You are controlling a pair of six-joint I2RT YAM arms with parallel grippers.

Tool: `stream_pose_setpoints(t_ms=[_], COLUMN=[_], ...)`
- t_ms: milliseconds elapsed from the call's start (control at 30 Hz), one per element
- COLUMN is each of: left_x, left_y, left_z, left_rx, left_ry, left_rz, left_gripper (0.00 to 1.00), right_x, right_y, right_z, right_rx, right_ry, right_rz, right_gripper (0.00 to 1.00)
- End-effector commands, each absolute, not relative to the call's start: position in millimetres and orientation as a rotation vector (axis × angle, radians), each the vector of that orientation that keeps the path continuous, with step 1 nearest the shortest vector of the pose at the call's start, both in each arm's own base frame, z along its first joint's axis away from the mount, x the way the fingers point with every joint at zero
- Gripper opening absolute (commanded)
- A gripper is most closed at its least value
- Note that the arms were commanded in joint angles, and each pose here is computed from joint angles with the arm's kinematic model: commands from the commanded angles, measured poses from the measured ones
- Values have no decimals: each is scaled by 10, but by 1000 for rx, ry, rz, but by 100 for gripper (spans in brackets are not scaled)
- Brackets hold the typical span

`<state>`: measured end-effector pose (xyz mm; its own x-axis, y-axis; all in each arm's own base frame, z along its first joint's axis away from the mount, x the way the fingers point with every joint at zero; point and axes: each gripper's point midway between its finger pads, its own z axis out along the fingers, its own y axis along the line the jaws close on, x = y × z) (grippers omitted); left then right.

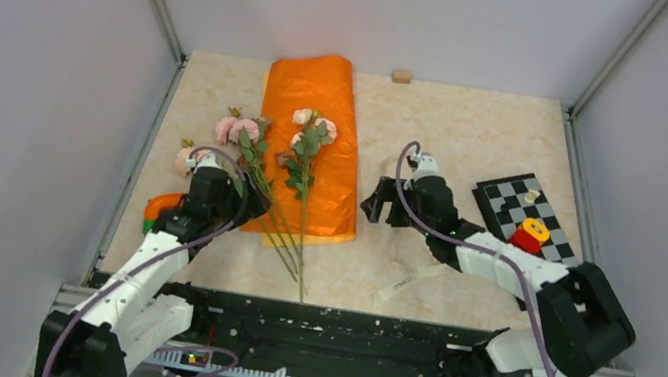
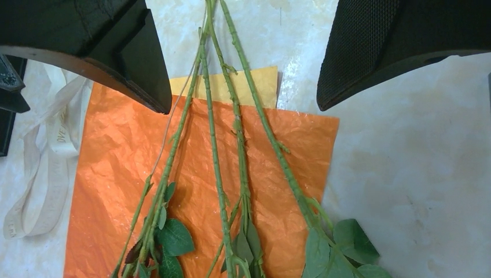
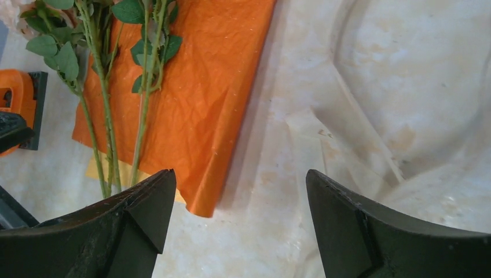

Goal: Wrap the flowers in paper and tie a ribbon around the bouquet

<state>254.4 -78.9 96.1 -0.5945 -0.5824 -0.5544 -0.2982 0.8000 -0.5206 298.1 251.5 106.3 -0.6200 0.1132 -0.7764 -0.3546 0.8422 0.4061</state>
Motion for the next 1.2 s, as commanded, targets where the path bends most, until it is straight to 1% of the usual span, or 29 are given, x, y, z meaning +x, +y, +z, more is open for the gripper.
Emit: stream_pose_setpoints(t_ms=[0, 67, 233, 367, 433, 567, 633, 667, 767, 867, 1000, 1167], left_x=[2693, 2723, 2780, 2828, 2845, 2908, 2939, 2944, 2989, 3050, 3107, 3194], left_y=[-812, -761, -776, -917, -994, -1211, -1293, -1364, -1497, -1519, -1444, -1528], left_z=[1030, 1007, 982, 981, 983, 999, 971, 964, 908, 844, 688, 452], left_rx=[-645, -665, -664, -624, -599, -511, -481, -449, -390, -383, -413, -355], left_ry=[2204, 2199, 2205, 2220, 2236, 2249, 2267, 2282, 2335, 2381, 2461, 2555], left_rz=[-500, -463, -465, -549, -592, -717, -738, -737, -642, -467, -198, -16], left_gripper=[99, 99, 99, 99, 99, 99, 99, 99, 99, 99, 99, 99], right_x=[3130, 3184, 3284, 3355, 3364, 3361, 3368, 3370, 3341, 3289, 3239, 3200], right_y=[3028, 3119, 3307, 3392, 3425, 3448, 3433, 3428, 3432, 3440, 3405, 3380], right_z=[1256, 1129, 784, 584, 510, 412, 396, 401, 407, 375, 335, 341], right_rx=[-172, -166, -164, -152, -148, -129, -118, -114, -125, -135, -127, -121], right_ry=[2078, 2111, 2192, 2238, 2253, 2269, 2265, 2259, 2259, 2269, 2273, 2260], right_rz=[850, 835, 787, 741, 738, 737, 727, 724, 732, 748, 755, 773], right_gripper=[84, 83, 81, 78, 74, 50, 37, 33, 21, 15, 9, 6])
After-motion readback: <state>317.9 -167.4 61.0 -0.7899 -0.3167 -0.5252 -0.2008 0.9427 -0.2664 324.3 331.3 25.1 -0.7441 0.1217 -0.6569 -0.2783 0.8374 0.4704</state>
